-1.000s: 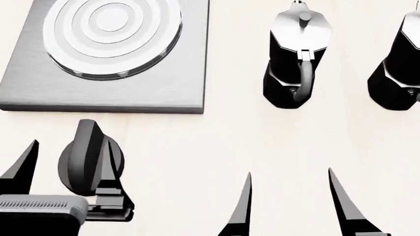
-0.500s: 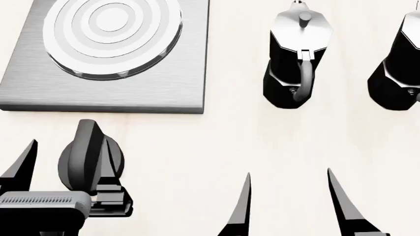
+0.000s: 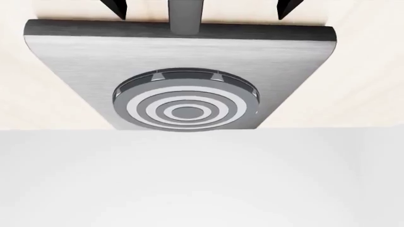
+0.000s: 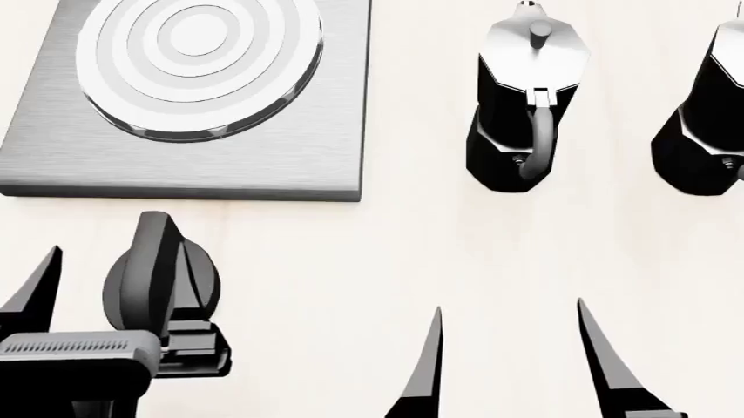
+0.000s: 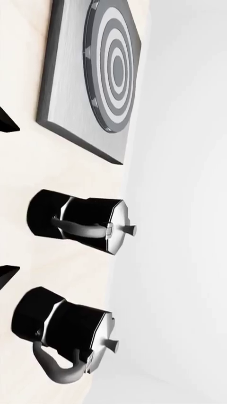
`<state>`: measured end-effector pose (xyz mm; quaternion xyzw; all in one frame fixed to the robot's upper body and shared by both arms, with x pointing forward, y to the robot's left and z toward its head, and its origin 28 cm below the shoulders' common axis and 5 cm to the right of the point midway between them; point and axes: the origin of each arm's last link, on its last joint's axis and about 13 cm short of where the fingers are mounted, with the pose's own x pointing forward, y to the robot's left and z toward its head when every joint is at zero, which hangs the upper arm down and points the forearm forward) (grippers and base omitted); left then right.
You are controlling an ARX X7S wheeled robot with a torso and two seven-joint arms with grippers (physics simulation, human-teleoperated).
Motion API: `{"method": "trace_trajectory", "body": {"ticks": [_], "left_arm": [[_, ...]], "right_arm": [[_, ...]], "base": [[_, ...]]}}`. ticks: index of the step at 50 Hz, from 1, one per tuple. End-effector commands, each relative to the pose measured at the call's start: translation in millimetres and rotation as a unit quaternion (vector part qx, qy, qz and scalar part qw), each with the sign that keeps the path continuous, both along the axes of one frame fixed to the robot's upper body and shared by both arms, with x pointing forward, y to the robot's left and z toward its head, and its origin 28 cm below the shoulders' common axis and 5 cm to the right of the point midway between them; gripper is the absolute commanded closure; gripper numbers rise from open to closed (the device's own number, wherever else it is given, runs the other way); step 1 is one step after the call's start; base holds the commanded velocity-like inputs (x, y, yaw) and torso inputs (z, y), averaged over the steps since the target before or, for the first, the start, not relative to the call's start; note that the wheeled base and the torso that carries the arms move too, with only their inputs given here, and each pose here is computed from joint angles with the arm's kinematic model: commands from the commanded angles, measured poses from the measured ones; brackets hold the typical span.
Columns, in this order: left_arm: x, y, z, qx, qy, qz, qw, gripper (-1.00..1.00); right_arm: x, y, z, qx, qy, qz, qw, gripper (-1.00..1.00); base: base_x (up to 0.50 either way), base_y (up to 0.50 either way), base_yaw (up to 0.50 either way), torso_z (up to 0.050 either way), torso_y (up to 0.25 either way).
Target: Turn off the stove.
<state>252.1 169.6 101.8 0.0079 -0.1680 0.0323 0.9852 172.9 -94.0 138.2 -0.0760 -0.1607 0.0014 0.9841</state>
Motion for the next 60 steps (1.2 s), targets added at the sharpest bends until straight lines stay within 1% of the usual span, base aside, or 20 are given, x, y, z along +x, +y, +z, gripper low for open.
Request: {"method": "trace_trajectory", "body": {"ticks": [1,60], "left_arm": [[3.2,0.0,-2.8,0.003,0.002,0.002,1.000,-1.00],[16.4,4.0,-18.9,0.015,0.020,0.031,0.999,-1.00]], "right_arm": [[0.7,0.1,-0.5,0.000,0.001,0.001,1.000,-1.00],[0.5,0.7,-1.4,-0.001,0.003,0.004,1.000,-1.00]], "base": [[0.00,0.00,0.00,0.000,0.000],[0.00,0.00,0.00,0.000,0.000]]}}
